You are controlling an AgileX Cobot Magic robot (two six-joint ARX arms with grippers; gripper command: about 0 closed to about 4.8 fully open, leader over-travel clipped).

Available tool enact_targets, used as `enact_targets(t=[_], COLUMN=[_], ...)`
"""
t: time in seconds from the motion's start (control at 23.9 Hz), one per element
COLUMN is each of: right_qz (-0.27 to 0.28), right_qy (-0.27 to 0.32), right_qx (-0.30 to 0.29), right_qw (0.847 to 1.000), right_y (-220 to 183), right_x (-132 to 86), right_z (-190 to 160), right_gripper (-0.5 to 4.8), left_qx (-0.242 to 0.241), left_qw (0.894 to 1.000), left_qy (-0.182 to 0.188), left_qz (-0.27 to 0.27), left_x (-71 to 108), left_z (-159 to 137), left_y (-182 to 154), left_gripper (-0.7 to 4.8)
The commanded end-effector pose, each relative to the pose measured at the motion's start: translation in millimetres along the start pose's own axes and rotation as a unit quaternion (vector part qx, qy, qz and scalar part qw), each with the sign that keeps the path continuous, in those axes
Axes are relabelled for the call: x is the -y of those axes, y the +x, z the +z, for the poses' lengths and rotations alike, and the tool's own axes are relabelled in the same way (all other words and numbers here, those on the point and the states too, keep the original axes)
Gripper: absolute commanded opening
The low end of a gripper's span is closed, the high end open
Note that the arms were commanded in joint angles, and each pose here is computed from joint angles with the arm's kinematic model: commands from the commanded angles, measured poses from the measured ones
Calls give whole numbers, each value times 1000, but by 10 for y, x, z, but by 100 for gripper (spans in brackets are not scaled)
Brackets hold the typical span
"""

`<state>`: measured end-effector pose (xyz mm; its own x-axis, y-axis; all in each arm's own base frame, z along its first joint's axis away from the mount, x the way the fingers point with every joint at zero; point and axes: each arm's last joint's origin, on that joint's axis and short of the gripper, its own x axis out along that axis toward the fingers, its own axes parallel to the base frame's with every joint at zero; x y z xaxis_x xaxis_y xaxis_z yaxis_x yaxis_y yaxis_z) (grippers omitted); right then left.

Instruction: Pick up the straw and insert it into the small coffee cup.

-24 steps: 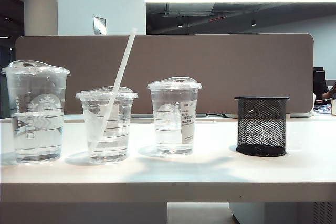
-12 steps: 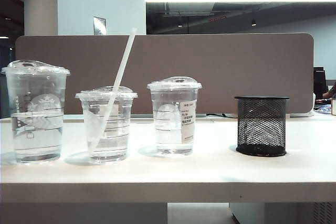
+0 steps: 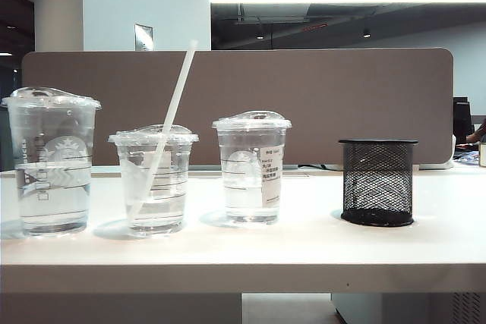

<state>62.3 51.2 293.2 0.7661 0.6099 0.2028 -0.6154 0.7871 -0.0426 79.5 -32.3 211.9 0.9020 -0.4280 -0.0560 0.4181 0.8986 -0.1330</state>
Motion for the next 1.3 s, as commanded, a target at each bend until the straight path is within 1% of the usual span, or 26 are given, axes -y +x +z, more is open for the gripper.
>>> enact_targets(t=[0.04,0.17,0.42,0.46,0.5,0.54,0.63,0.71,0.84,0.96,1.3], right_qz=[2,4,6,7,6,5,4,3,2,2,2], right_qy=[1,0,-1,-1,9,18,30,33,33,33,33], right_qx=[-42,-70,-118,-127,-146,-153,-165,-175,-184,-186,-186], right_qw=[999,998,993,992,989,988,986,984,982,982,982], right_y=[-48,-73,-82,-81,-82,-83,-88,-92,-98,-100,-100], right_x=[-12,-23,-43,-47,-53,-56,-60,-62,-65,-65,-64], right_z=[-245,-486,-918,-981,-1111,-1161,-1249,-1311,-1363,-1370,-1370], right_gripper=[-8,-8,-8,-8,-8,-8,-8,-8,-8,-8,-8], left_qx=[-4,-14,-6,-6,-6,-6,-6,-5,-6,-6,-10], left_qw=[1000,1000,1000,1000,999,999,999,998,997,996,996], left_qy=[-2,-3,-2,4,36,48,51,53,75,87,86], left_qz=[-2,0,-1,-1,-1,-1,1,11,14,24,17], left_x=[-13,-23,-21,-22,-22,-22,-24,-30,-31,-38,-36], left_z=[-87,-152,-139,-142,-145,-145,-145,-145,-145,-151,-163], left_y=[37,55,56,57,58,58,58,58,58,60,63], left_gripper=[22,22,22,22,22,22,22,22,22,22,22])
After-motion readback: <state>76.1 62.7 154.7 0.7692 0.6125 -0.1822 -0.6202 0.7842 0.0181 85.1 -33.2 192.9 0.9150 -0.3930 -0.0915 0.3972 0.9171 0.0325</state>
